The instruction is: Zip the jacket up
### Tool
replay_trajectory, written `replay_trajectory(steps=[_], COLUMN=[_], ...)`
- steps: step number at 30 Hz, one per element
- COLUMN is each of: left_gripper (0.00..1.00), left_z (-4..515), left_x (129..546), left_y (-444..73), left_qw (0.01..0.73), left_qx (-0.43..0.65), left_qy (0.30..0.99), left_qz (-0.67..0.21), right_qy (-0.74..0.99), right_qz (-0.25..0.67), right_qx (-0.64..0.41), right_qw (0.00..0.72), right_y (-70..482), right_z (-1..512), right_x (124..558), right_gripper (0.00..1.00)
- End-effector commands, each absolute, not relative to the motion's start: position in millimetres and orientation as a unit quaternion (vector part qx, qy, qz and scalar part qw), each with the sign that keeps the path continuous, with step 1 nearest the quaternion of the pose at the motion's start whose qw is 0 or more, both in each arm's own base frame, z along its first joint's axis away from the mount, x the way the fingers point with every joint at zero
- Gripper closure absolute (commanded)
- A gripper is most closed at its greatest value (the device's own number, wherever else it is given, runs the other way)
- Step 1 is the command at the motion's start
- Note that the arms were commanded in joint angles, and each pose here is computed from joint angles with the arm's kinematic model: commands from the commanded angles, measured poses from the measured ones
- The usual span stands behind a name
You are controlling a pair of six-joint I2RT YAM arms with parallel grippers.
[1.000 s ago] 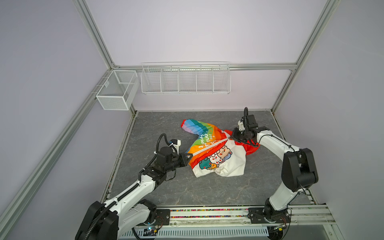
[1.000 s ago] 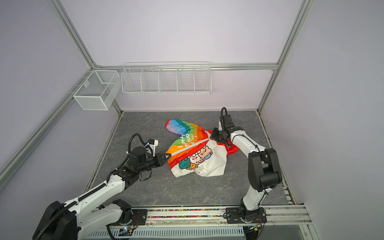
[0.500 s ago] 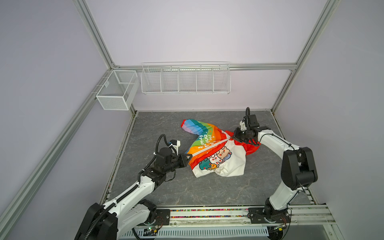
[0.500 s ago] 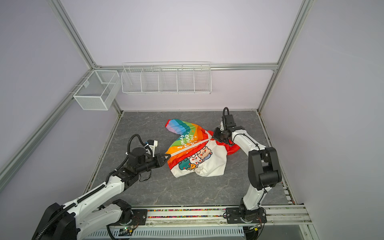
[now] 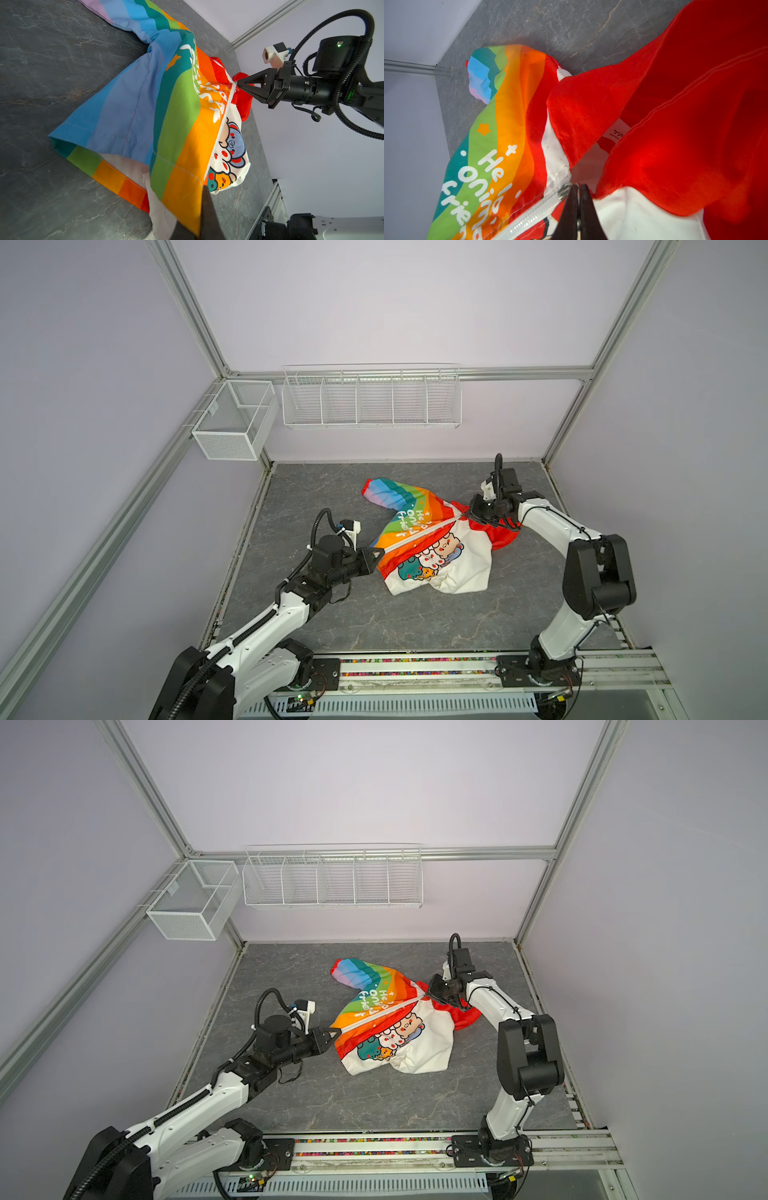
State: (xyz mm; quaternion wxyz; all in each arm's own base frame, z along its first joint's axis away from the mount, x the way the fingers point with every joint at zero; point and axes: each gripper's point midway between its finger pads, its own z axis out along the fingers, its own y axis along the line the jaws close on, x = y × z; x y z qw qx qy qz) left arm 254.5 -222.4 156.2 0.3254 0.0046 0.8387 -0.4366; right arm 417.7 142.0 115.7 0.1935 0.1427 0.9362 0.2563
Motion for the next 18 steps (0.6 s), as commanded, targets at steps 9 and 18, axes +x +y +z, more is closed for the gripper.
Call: replay_trajectory(steps=[9, 18], left_gripper=[1.0, 1.0], left_z=[210, 240], left_x=[270, 256], left_y=[-199, -200], left_qw=[0.398, 0.384], left_qx=[0.018, 0.051], left_qy=[0.839, 0.846], left_qz=[-0.37, -0.365], right_qy=[0.899, 0.885], right_qz=[0.32, 0.346], right_qx=[0.091, 0.051], right_qw=[0.286, 0.307], right_y=[146, 146], right_z=[215, 263], right_x=[417, 362], right_gripper=[0.93, 0.93])
